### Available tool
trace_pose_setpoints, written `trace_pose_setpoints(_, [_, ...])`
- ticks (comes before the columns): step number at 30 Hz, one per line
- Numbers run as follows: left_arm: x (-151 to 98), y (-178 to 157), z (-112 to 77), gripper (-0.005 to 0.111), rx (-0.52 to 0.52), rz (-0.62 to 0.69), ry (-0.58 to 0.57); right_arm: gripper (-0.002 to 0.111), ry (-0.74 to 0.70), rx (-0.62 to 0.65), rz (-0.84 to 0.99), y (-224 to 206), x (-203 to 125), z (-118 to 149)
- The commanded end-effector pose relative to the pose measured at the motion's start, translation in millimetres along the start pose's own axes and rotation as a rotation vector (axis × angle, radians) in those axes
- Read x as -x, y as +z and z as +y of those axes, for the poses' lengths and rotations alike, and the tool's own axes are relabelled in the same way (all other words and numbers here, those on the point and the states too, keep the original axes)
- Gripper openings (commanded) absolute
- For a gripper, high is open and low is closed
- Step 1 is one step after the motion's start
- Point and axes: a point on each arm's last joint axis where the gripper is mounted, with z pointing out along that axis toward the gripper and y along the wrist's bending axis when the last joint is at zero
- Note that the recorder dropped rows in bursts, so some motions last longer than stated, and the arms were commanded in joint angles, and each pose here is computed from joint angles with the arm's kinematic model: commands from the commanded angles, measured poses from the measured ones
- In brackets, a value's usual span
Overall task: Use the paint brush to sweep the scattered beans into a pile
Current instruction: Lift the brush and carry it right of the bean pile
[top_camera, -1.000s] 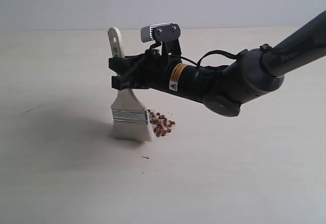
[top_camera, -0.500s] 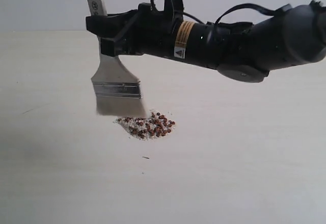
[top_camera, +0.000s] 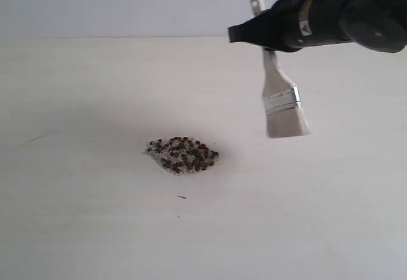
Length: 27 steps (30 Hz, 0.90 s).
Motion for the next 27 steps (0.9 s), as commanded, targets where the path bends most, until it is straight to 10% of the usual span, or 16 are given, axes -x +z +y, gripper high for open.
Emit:
trace_pose_setpoints(1, [-1, 0, 0.1, 0.0, 0.001, -0.003, -0.01, 0.0, 0.132, -0.171, 0.129, -4, -8, -49])
trace_pose_setpoints(5, [-1, 0, 0.1, 0.0, 0.001, -0.003, -0.01, 0.0, 0.124, -0.13, 0.302, -9, -18, -69])
trace_pose_setpoints(8, [-1, 0, 0.1, 0.0, 0.001, -0.003, -0.01, 0.0, 0.192, 0.26, 0.43, -19, -11, -63])
trace_pose_setpoints(11, [-1, 0, 0.1, 0.0, 0.001, -0.003, -0.01, 0.0, 0.268, 0.389, 0.525, -15, -17, -63])
trace_pose_setpoints(20, [-1, 0, 0.1, 0.0, 0.001, -0.003, -0.01, 0.0, 0.617, 0.316, 0.552, 37, -74, -73])
trace_pose_setpoints(27, [-1, 0, 0.1, 0.0, 0.001, -0.003, -0.01, 0.0, 0.589, 0.229, 0.544, 37, -91, -79])
